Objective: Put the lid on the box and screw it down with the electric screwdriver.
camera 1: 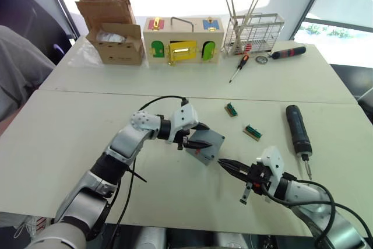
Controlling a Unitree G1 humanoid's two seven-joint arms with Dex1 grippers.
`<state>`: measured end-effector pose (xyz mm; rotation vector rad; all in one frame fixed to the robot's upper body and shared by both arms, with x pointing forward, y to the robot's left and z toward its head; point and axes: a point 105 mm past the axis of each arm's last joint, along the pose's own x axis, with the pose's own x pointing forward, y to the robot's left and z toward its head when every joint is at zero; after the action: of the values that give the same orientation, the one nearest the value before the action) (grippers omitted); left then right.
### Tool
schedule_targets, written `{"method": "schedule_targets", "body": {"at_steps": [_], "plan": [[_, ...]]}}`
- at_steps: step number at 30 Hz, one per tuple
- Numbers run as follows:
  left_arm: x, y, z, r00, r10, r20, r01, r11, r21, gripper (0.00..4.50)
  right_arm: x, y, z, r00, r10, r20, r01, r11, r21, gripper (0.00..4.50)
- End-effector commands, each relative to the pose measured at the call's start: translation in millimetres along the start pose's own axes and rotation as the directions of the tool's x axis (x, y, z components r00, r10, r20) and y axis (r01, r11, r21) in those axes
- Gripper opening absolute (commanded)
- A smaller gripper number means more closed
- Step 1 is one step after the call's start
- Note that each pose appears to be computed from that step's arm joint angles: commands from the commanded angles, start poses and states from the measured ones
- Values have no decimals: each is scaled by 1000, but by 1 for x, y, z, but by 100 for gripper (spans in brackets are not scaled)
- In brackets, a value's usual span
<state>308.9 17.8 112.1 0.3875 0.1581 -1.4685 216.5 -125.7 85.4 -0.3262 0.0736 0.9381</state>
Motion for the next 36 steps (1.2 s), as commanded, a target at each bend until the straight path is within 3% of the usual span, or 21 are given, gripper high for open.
{"method": "schedule_targets", "body": {"at_steps": [1, 31, 36], "plan": [[1, -9, -45, 989, -12, -149, -2, 995, -95, 268, 4, 0, 11, 999, 0, 38, 1, 1000, -27, 5], [-5, -6, -38, 992, 15, -122, -25, 997, -76, 268, 16, 3, 12, 997, -2, 72, 4, 1000, -27, 5], [-8, -1, -26, 996, 45, -71, -52, 993, -109, 268, 10, -2, 10, 998, -16, 55, 17, 999, -30, 5]]}}
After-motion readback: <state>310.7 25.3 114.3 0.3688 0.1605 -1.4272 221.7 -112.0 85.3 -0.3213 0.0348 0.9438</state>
